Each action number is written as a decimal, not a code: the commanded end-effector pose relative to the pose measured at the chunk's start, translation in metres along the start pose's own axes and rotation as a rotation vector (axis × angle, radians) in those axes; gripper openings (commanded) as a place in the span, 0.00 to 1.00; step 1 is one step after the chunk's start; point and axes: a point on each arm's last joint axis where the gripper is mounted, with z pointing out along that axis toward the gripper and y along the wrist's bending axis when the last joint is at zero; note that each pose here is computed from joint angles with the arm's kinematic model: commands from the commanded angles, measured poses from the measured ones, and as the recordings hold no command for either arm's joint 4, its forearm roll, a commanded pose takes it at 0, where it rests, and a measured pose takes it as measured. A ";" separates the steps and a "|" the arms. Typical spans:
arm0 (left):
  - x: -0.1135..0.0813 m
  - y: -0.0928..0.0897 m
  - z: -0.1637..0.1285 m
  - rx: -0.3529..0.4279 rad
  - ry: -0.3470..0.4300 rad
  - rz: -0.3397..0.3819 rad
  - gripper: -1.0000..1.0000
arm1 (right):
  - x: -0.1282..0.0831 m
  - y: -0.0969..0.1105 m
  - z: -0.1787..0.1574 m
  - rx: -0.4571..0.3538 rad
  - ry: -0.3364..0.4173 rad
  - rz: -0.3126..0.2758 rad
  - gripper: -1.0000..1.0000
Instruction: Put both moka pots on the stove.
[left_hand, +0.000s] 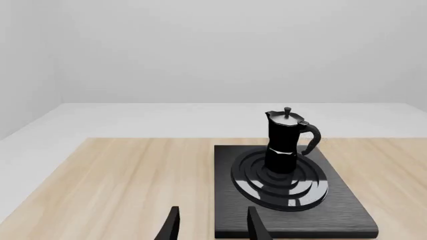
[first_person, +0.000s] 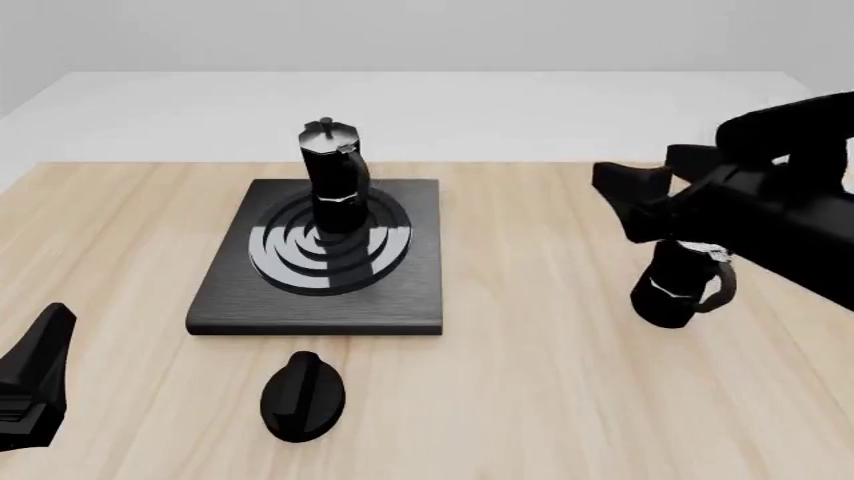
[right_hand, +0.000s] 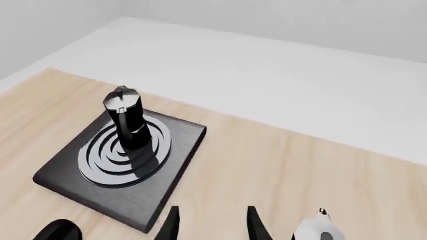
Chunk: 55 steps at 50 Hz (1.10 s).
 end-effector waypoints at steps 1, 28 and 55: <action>0.000 0.000 0.000 0.000 0.000 0.000 1.00 | 0.005 -0.018 -0.031 0.104 -0.017 0.024 1.00; 0.000 0.000 0.000 0.000 0.000 0.000 1.00 | 0.024 -0.043 -0.100 0.395 0.013 0.018 1.00; 0.000 0.000 0.000 0.000 0.000 0.000 1.00 | 0.049 -0.065 -0.088 0.524 0.070 0.068 1.00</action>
